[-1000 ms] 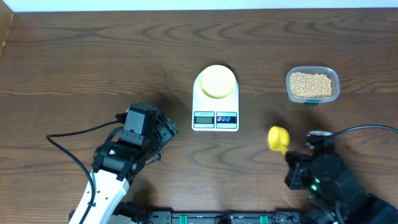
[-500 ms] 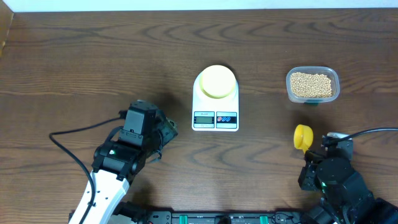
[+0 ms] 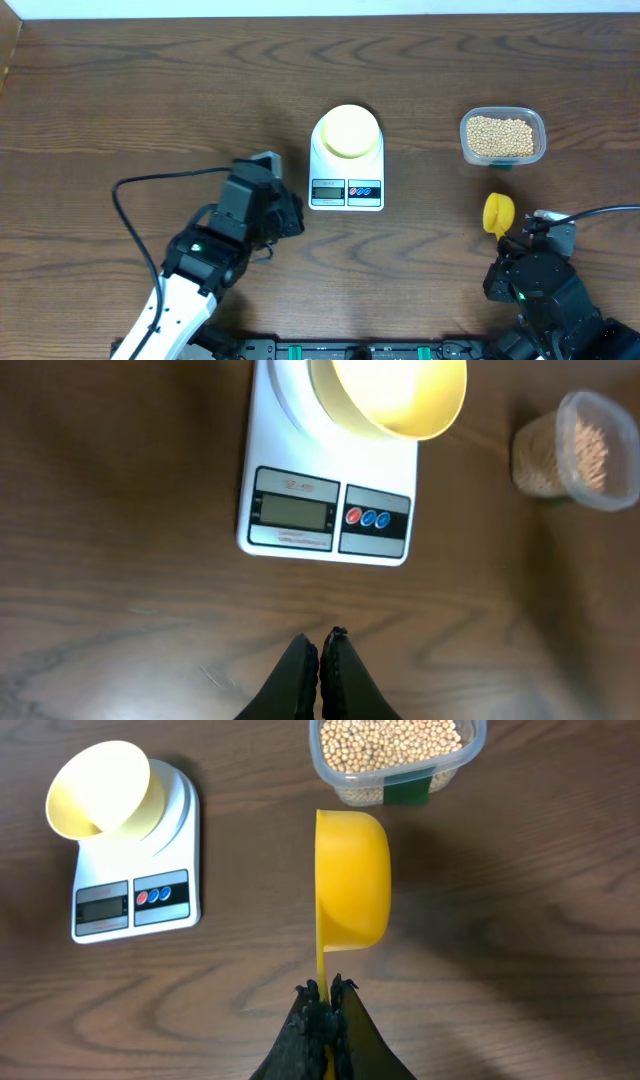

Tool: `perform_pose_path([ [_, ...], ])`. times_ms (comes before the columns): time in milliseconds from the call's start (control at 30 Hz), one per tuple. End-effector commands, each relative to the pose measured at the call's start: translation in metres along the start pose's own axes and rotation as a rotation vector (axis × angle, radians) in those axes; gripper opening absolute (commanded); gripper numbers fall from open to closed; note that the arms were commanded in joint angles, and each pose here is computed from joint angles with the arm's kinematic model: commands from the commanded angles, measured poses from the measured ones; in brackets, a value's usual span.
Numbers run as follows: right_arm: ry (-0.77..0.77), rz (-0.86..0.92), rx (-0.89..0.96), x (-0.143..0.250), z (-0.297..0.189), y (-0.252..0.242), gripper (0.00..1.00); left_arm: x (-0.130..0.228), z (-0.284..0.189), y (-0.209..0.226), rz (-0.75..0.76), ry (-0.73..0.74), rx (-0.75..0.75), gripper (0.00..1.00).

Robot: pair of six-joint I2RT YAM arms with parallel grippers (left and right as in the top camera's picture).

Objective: Scoop item into bowl and weigh 50g on scale
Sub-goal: 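Move the left gripper over the scale's buttons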

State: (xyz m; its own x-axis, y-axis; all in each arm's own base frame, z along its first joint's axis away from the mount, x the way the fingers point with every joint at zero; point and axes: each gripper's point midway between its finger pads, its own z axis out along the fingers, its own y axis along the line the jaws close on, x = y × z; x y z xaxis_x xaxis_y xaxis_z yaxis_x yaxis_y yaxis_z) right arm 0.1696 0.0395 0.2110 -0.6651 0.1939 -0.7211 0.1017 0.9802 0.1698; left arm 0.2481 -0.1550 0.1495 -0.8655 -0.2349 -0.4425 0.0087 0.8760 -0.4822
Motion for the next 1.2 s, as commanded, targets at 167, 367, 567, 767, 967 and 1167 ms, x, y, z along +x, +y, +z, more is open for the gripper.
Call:
perform_pose_path([
  [167, -0.042, -0.002, 0.021, -0.011, -0.005, -0.004, 0.01, 0.019, 0.047, -0.011, 0.162, 0.041, -0.095, 0.07],
  [367, -0.042, -0.002, 0.021, -0.011, -0.005, -0.004, 0.01, 0.016, 0.089, -0.024, 0.187, 0.027, -0.068, 0.07],
  [567, -0.042, -0.002, 0.020, -0.011, -0.005, -0.004, 0.01, 0.022, 0.120, -0.033, 0.248, 0.012, -0.063, 0.07],
  [767, -0.042, -0.002, 0.020, -0.011, -0.005, -0.004, 0.01, 0.027, 0.138, -0.027, 0.257, 0.019, -0.094, 0.07],
  [967, -0.042, -0.002, 0.020, -0.011, -0.005, -0.004, 0.01, 0.023, 0.149, -0.031, 0.256, -0.008, -0.071, 0.07],
  [1167, -0.042, -0.002, 0.020, -0.011, -0.005, -0.004, 0.01, 0.026, 0.159, -0.022, 0.257, -0.006, -0.107, 0.07],
])
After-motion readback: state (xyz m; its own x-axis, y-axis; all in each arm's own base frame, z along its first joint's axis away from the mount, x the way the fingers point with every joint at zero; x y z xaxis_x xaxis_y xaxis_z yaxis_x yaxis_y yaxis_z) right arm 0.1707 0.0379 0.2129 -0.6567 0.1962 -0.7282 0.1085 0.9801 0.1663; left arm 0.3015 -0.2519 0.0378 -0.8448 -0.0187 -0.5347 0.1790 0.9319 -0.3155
